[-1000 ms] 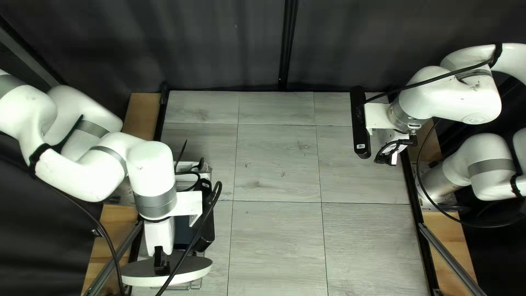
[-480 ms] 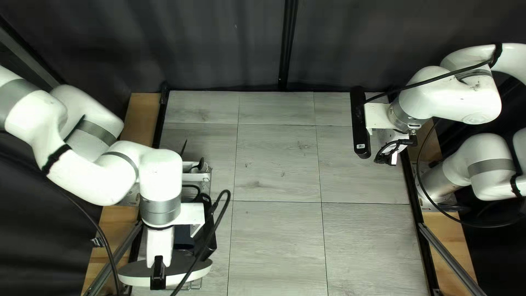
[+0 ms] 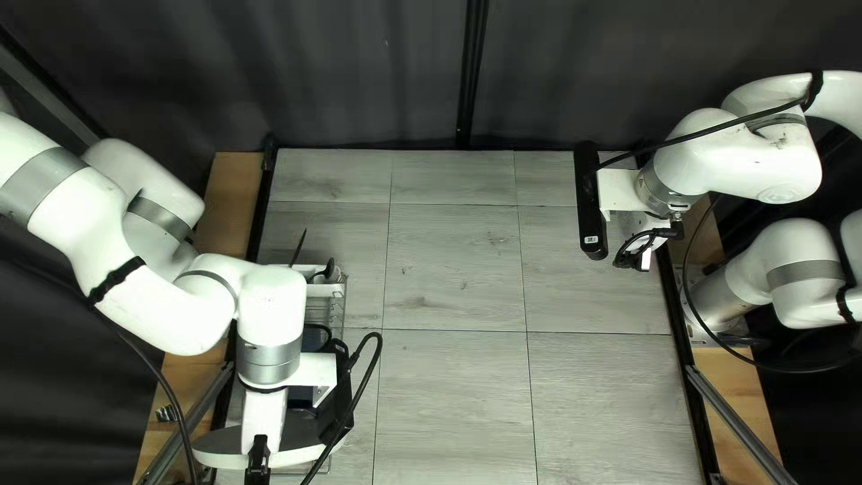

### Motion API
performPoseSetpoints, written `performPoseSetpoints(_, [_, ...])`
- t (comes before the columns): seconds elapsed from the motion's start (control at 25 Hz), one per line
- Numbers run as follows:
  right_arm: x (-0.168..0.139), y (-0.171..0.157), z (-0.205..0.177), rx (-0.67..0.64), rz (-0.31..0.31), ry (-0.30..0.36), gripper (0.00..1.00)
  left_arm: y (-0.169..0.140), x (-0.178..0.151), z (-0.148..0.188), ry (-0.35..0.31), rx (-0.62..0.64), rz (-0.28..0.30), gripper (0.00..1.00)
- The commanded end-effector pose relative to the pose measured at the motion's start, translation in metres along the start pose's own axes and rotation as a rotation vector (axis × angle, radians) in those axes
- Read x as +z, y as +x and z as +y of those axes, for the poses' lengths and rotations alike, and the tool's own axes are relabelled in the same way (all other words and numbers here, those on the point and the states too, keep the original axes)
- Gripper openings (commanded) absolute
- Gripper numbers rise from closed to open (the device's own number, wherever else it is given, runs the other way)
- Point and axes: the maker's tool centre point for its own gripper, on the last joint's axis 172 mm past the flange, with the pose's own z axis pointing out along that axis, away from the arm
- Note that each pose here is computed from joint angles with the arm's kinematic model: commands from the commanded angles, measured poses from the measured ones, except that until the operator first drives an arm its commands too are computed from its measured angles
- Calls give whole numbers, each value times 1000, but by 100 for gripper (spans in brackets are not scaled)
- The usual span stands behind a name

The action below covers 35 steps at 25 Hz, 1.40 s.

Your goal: Pick up and place plate onto table. Place down one fork to the left of the plate. Place spoon and knife to the right of the plate. Place cup above the knife and spoon

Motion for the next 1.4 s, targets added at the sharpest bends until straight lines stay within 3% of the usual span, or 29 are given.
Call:
performPoseSetpoints(0.04, [0,0,0,0,0,0,100,2,-1,1,1,8,25,0])
performPoseSetpoints(0.32, [0,0,0,0,0,0,100,-2,-23,15,14,9,44,0])
performPoseSetpoints(0.72, [0,0,0,0,0,0,100,-32,-100,74,61,-16,43,0])
performPoseSetpoints(0.92, [0,0,0,0,0,0,100,-34,-136,110,116,-13,101,0])
performPoseSetpoints(1.12, [0,0,0,0,0,0,100,0,-163,108,219,15,162,0])
performPoseSetpoints(1.4, [0,0,0,0,0,0,100,102,-164,71,424,85,171,0])
